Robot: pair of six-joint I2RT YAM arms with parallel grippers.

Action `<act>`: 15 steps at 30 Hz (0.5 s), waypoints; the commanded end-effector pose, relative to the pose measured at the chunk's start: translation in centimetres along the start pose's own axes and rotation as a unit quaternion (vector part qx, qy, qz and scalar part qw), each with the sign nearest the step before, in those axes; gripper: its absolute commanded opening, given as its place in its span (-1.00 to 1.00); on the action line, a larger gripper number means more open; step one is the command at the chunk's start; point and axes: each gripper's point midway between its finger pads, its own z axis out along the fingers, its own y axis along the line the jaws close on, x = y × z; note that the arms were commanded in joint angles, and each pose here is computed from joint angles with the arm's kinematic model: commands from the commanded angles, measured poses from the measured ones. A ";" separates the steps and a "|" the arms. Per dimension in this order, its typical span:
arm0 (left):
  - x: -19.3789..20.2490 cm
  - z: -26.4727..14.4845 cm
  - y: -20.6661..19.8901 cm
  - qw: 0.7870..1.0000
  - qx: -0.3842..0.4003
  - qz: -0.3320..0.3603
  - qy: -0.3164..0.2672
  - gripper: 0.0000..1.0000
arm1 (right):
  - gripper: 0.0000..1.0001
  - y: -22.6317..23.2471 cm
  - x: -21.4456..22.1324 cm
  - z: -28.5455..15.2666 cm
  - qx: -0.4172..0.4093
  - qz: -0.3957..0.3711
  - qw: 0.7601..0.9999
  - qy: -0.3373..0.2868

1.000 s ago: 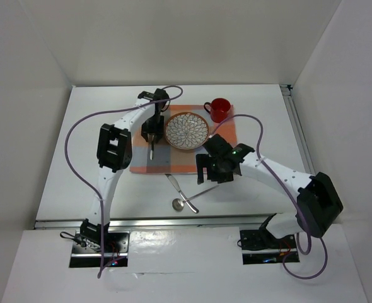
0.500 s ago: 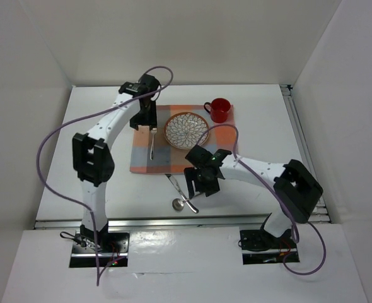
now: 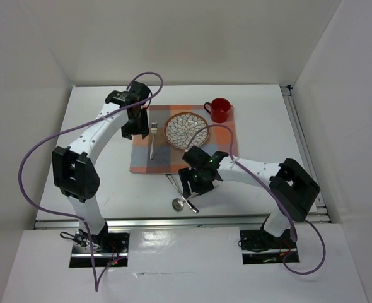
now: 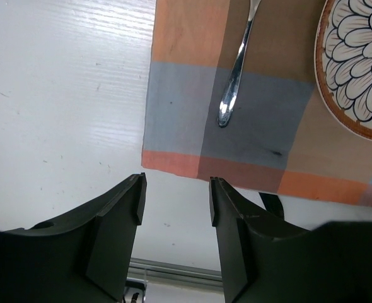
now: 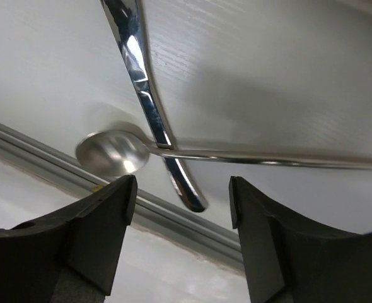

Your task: Set the dinner table for one person

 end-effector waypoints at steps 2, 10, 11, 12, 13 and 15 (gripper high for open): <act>-0.4 -1.8 -0.4 0.999 0.027 -0.012 -0.018 0.22 | 0.50 0.5 -3.1 -2.4 -0.007 -0.137 0.988 -0.070; -0.4 -2.0 -0.4 0.999 0.027 -0.016 -0.017 0.22 | 0.77 0.8 -2.9 -4.2 -0.043 -0.315 0.934 -0.164; -0.2 -2.0 -0.2 0.999 0.026 -0.016 -0.015 0.22 | 0.77 1.0 -3.3 -4.6 -0.040 -0.345 0.921 -0.177; -0.1 -2.0 -0.2 0.999 0.026 -0.016 -0.015 0.22 | 0.77 0.9 -3.7 -5.1 -0.034 -0.357 0.914 -0.192; 0.0 -1.7 -0.2 0.999 0.025 -0.015 -0.013 0.22 | 0.77 0.6 -4.0 -5.1 -0.024 -0.371 0.908 -0.195; 0.1 -1.7 -0.2 0.999 0.026 -0.016 -0.015 0.22 | 0.74 0.3 -3.6 -4.8 -0.022 -0.428 0.887 -0.172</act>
